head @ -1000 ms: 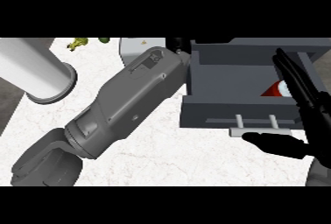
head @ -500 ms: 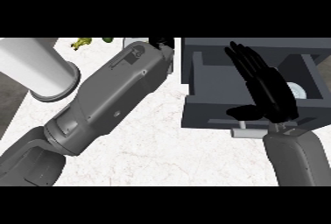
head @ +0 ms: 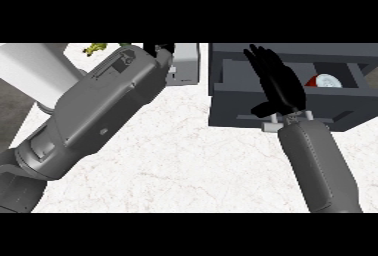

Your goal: Pick up the can, place it into the drawer and close the drawer

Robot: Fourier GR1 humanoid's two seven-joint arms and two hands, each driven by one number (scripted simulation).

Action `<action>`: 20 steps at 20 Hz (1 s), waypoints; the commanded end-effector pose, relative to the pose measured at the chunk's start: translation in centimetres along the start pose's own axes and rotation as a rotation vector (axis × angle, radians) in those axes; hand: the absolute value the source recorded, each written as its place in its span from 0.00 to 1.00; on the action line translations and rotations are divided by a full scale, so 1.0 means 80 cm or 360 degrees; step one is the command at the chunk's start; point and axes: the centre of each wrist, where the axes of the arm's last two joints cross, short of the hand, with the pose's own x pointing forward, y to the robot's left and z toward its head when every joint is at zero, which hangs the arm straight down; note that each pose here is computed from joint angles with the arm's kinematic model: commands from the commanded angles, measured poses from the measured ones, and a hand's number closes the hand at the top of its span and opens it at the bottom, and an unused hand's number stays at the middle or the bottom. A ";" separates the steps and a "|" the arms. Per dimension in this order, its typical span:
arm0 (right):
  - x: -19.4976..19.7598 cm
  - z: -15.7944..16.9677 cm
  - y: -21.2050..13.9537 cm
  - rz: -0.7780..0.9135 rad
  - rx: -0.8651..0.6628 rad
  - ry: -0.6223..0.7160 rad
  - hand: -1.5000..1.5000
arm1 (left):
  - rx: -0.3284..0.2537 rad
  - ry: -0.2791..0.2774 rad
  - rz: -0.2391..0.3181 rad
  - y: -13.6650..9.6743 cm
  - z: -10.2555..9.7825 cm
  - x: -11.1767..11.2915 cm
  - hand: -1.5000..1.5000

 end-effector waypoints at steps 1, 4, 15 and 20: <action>0.001 -0.013 0.036 0.0087 0.0023 0.0021 0.00 | 0.0028 -0.0003 -0.0009 0.012 -0.004 0.017 0.00; 0.000 -0.016 0.058 0.0149 -0.0044 0.0039 0.00 | 0.0008 -0.0004 -0.0009 0.031 -0.003 0.014 0.00; -0.029 -0.056 0.043 0.0207 -0.0182 0.0124 0.00 | -0.0001 -0.0008 -0.0001 0.051 0.006 0.030 0.00; -0.044 -0.060 0.041 0.0235 -0.0280 0.0152 0.00 | 0.0008 -0.0010 0.0000 0.067 0.009 0.019 0.00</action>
